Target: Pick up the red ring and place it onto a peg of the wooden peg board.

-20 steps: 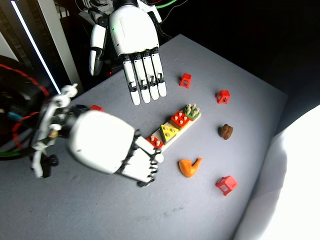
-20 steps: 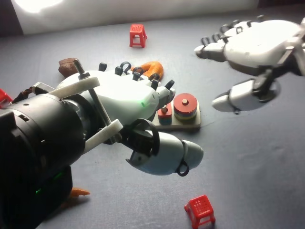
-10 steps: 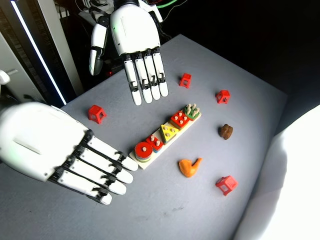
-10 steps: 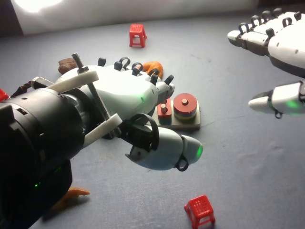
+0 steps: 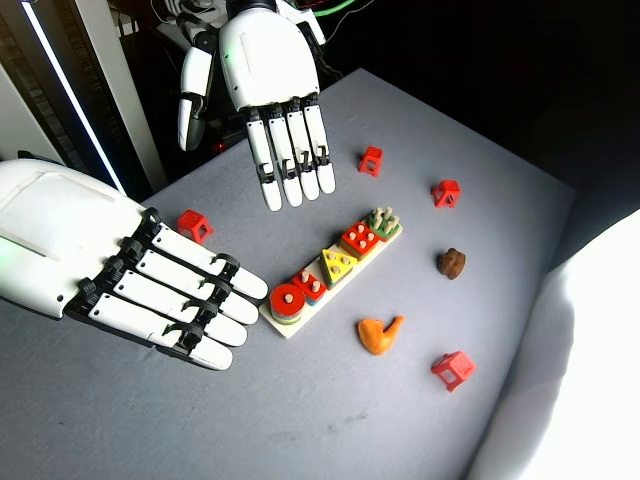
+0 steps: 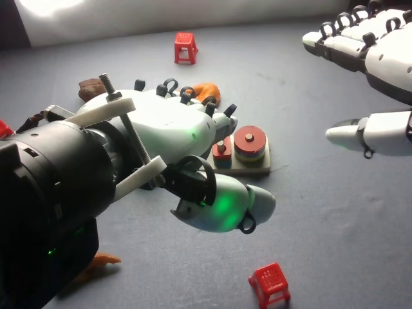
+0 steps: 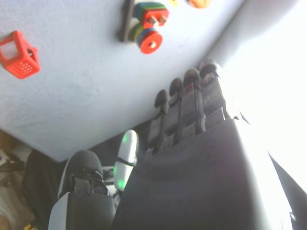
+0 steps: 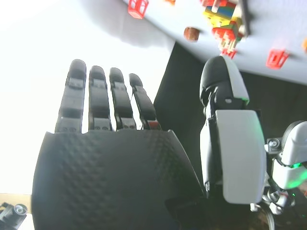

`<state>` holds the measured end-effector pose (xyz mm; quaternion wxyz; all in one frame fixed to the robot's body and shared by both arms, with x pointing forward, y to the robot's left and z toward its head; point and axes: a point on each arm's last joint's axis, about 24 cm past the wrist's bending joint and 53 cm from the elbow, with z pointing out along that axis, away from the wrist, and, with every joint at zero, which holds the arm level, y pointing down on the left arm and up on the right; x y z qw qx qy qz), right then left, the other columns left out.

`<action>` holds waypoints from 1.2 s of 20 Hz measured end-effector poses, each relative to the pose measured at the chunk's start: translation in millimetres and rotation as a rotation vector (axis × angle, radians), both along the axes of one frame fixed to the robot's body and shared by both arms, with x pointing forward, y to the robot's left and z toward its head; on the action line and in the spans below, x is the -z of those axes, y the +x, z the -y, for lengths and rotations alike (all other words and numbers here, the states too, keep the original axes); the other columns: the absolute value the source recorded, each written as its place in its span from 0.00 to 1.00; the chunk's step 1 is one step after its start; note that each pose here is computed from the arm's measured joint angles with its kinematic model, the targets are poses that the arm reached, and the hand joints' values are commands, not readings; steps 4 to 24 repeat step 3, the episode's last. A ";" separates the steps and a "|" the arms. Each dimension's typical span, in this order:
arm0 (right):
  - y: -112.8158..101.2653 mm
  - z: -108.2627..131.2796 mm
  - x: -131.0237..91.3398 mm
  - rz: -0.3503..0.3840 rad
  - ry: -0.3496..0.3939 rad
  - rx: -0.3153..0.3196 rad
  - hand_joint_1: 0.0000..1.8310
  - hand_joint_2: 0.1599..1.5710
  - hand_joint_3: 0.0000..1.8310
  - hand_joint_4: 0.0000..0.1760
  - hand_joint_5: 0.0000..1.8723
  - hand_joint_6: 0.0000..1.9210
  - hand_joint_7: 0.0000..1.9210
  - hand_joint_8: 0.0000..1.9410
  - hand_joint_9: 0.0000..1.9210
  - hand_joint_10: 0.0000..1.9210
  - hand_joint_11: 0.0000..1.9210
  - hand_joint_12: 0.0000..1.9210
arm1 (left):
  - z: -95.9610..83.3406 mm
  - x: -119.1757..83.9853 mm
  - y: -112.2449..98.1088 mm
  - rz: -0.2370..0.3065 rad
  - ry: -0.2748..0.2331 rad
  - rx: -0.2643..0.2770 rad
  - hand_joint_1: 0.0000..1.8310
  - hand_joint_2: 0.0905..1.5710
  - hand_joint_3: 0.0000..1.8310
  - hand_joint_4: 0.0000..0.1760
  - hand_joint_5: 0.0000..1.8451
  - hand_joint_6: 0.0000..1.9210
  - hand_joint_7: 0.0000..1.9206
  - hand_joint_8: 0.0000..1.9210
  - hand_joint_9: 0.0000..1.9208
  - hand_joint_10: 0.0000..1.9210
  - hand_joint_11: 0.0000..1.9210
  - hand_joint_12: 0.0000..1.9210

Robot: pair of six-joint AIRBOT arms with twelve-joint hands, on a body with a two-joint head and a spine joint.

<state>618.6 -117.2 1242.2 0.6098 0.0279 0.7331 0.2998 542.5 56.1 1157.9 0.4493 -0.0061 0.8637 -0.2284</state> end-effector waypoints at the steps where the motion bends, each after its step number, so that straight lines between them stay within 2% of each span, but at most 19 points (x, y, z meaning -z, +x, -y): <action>1: 0.7 1.4 -1.2 0.005 0.002 0.007 0.25 0.74 0.00 0.00 0.00 0.00 0.00 0.00 0.00 0.00 0.00 0.00 | -0.2 0.1 0.1 0.000 0.001 0.000 0.00 0.72 0.00 0.00 0.05 0.00 0.04 0.01 0.02 0.00 0.01 0.01; 3: 1.8 3.5 -5.3 0.032 0.001 0.017 0.25 0.74 0.01 0.00 0.00 0.00 0.00 0.00 0.00 0.00 0.00 0.00 | -0.7 0.8 0.1 0.000 0.005 0.000 0.00 0.72 0.00 0.00 0.03 0.00 0.03 0.00 0.01 0.00 0.00 0.00; 24: 1.8 3.5 -5.3 0.032 0.001 0.017 0.25 0.74 0.01 0.00 0.00 0.00 0.00 0.00 0.00 0.00 0.00 0.00 | -0.7 0.8 0.1 0.000 0.005 0.000 0.00 0.72 0.00 0.00 0.03 0.00 0.03 0.00 0.01 0.00 0.00 0.00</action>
